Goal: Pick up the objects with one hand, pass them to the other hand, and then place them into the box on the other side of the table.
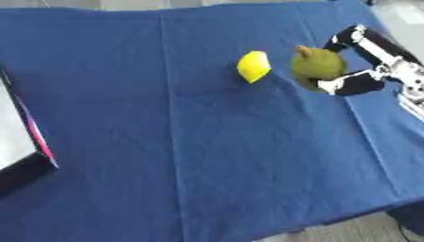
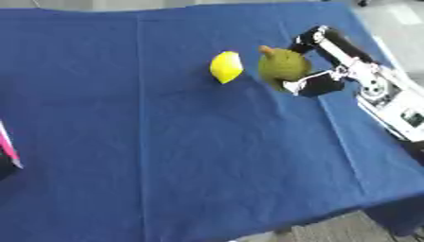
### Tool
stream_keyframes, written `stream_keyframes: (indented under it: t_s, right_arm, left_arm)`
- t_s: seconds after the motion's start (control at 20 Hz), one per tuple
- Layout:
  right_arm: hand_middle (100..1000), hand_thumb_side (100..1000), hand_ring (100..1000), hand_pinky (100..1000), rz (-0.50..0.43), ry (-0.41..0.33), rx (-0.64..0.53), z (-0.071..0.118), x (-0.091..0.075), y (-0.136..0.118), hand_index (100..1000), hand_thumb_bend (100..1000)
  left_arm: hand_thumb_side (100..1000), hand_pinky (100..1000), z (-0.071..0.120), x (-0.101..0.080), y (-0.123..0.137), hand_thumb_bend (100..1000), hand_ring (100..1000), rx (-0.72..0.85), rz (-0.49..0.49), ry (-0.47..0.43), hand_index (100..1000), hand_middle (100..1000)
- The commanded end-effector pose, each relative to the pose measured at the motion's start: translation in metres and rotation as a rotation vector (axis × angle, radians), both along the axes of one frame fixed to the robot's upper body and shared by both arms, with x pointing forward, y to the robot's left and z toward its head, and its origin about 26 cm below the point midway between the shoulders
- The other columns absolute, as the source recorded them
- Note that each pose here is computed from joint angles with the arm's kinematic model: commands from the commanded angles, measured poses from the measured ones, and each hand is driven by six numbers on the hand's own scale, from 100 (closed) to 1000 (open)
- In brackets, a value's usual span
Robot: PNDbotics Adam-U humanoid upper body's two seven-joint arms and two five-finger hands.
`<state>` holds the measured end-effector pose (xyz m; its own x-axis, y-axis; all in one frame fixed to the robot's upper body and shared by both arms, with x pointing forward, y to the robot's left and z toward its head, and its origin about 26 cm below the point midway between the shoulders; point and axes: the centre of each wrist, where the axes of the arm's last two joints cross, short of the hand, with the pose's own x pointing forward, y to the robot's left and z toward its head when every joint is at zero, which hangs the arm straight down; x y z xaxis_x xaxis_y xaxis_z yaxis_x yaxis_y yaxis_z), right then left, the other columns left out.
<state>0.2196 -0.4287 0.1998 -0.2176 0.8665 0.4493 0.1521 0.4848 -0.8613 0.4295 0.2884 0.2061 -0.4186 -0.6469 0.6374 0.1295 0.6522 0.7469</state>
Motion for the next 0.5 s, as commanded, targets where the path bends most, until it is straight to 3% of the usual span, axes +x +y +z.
stream_keyframes:
  t_s: [0.05, 0.5]
  right_arm:
    - [386, 100, 577, 746, 0.069, -0.044, -0.025, 0.016, 0.005, 0.006, 532, 281]
    - [393, 100, 575, 736, 0.190, -0.131, 0.038, 0.018, 0.023, 0.030, 544, 201]
  left_arm:
    - [605, 1000, 0.018, -0.002, 0.011, 100, 766, 0.006, 0.016, -0.042, 681, 628]
    - [595, 1000, 0.032, -0.002, 0.007, 100, 763, -0.059, 0.000, -0.085, 680, 624]
